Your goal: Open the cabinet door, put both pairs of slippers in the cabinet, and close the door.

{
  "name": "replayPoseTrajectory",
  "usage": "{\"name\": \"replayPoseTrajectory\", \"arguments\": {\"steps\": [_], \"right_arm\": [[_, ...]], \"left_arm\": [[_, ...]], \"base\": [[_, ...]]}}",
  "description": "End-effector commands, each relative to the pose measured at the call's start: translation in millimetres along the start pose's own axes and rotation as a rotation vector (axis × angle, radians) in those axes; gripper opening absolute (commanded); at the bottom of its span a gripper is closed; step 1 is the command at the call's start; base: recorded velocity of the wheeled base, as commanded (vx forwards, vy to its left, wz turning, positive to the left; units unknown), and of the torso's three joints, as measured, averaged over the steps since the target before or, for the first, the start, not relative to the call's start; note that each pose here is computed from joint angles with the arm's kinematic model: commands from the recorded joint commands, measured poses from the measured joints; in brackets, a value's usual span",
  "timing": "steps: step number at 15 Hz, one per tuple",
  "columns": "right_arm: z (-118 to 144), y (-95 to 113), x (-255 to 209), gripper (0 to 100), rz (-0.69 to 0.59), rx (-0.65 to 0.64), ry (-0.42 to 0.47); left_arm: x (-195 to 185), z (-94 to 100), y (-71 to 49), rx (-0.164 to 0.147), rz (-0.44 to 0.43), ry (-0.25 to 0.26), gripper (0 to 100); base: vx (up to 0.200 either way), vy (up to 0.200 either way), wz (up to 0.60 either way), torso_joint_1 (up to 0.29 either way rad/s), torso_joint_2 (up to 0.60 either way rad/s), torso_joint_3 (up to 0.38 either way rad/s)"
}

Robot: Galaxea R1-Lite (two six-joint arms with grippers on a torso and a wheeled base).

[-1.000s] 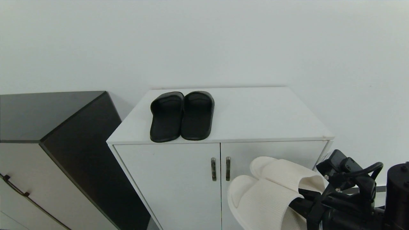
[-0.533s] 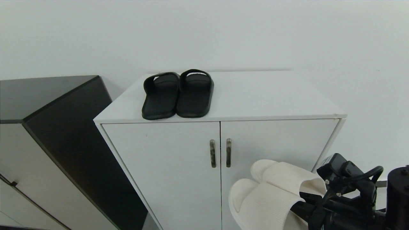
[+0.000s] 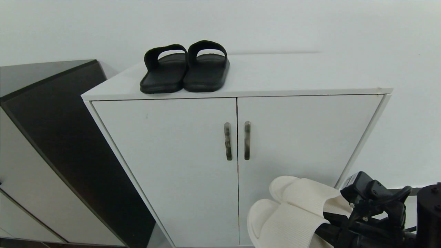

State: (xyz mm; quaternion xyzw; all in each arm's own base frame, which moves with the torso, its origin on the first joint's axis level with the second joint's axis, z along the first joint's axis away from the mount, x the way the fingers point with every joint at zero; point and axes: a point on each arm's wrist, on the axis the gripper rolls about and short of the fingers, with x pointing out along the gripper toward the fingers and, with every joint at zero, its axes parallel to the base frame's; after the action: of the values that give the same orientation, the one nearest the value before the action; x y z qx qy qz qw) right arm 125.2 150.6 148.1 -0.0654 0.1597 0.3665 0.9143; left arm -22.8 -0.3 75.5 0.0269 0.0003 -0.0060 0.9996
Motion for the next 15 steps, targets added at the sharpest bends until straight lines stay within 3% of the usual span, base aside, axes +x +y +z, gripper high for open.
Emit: {"name": "replayPoseTrajectory", "arguments": {"steps": [1,2,3,4,6,9,11,12,13,14,15], "right_arm": [[-1,0,1,0,0.003,0.0,0.005],[0,0,1,0,0.006,0.0,0.003],[0,0,1,0,0.009,0.0,0.002],[0,0,-1,0,0.01,0.0,-0.001],[-1,0,-2,0,0.011,-0.002,-0.001],[-1,1,-1,0,0.015,-0.004,0.002],[-2,2,-1,0,0.021,-0.004,0.004],[-1,2,-1,0,0.021,-0.004,0.002],[-1,3,-2,0,0.022,-0.005,0.001],[-1,3,-2,0,0.022,-0.006,0.001],[-1,3,-3,0,0.025,-0.015,-0.004]], "left_arm": [[-1,3.9,-0.4,0.016,-0.025,-0.018,100],[-6,27.6,0.2,-0.013,-0.057,-0.079,100],[-7,58.1,0.9,-0.099,-0.106,-0.084,100],[6,73.6,0.2,-0.138,-0.178,0.003,100],[41,80.9,-2.6,-0.16,-0.335,0.163,100],[72,92.2,-8.1,-0.172,-0.577,0.223,100],[102,107.4,-24.0,-0.15,-0.761,0.28,100],[108,110.1,-29.6,-0.14,-0.796,0.277,100],[119,115.2,-43.9,-0.131,-0.856,0.268,100],[128,117.9,-53.0,-0.141,-0.861,0.26,100],[140,122.4,-72.6,-0.164,-0.857,0.219,100]], "base": [[0.0,0.0,0.0,-0.1,0.45,0.349],[0.0,0.0,0.0,-0.085,0.45,0.354],[0.0,0.0,0.0,-0.066,0.44,0.373],[0.0,0.0,0.0,-0.046,0.45,0.383],[0.0,0.0,0.0,-0.034,0.43,0.398],[0.0,0.0,0.0,-0.007,0.21,0.206],[0.0,0.0,0.0,0.001,0.03,0.023],[0.0,0.0,0.0,0.0,0.0,0.0],[0.0,0.0,0.0,0.0,0.0,0.0],[0.0,0.0,0.0,0.0,0.0,0.0],[0.0,0.0,0.0,0.0,0.0,0.0]]}}
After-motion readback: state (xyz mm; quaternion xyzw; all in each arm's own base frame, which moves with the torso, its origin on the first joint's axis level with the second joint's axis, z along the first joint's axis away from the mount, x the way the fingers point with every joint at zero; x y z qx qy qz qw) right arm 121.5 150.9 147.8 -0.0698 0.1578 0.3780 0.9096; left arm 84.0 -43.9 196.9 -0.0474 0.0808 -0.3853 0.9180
